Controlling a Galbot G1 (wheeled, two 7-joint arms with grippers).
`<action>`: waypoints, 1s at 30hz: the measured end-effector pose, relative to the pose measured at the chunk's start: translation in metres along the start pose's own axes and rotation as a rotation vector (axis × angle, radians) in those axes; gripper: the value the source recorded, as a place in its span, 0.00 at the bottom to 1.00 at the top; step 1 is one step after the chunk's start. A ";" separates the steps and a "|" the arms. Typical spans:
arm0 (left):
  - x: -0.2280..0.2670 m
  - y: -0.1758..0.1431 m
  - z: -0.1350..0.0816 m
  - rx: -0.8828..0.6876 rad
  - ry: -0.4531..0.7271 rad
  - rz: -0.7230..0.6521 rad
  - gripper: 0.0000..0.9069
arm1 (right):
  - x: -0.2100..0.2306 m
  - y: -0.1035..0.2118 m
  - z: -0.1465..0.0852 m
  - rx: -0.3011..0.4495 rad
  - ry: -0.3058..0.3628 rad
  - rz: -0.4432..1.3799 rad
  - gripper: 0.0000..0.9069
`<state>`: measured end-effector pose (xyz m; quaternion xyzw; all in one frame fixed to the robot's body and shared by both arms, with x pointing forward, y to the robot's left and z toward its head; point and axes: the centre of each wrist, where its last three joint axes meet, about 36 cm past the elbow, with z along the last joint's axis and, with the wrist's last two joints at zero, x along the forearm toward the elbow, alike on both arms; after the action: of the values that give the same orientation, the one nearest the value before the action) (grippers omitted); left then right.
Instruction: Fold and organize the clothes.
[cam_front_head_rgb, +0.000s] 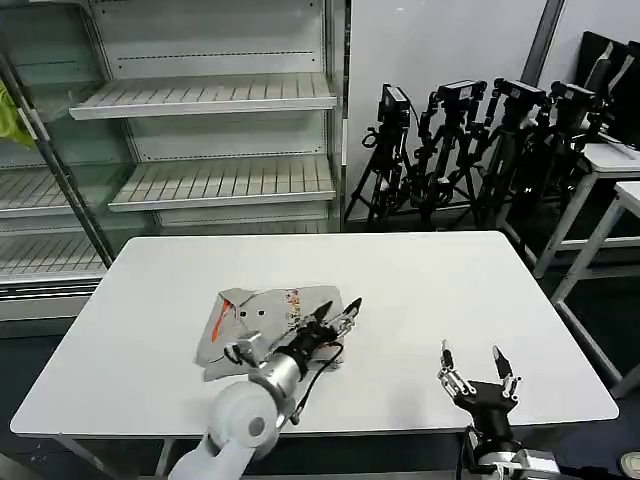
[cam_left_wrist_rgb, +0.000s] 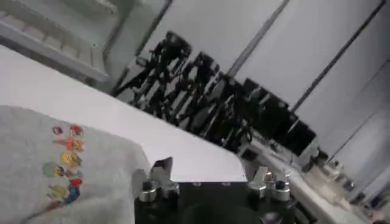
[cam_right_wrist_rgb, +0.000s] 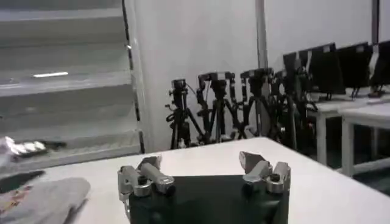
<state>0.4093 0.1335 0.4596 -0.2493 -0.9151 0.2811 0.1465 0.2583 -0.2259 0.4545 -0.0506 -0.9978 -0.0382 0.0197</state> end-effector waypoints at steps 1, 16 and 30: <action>0.007 0.002 -0.001 -0.008 -0.024 -0.010 1.00 | 0.000 0.000 0.001 0.007 -0.004 0.002 1.00; 0.124 0.035 0.005 -0.446 -0.286 -0.364 1.00 | 0.009 0.009 0.005 0.099 -0.049 -0.012 1.00; 0.160 0.046 0.004 -0.660 -0.266 -0.488 1.00 | 0.010 0.013 0.013 0.133 -0.037 -0.007 1.00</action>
<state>0.2915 0.2514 0.4498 -0.0209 -0.9990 -0.0399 0.0020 0.2493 -0.2114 0.4432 -0.0464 -0.9985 0.0291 0.0045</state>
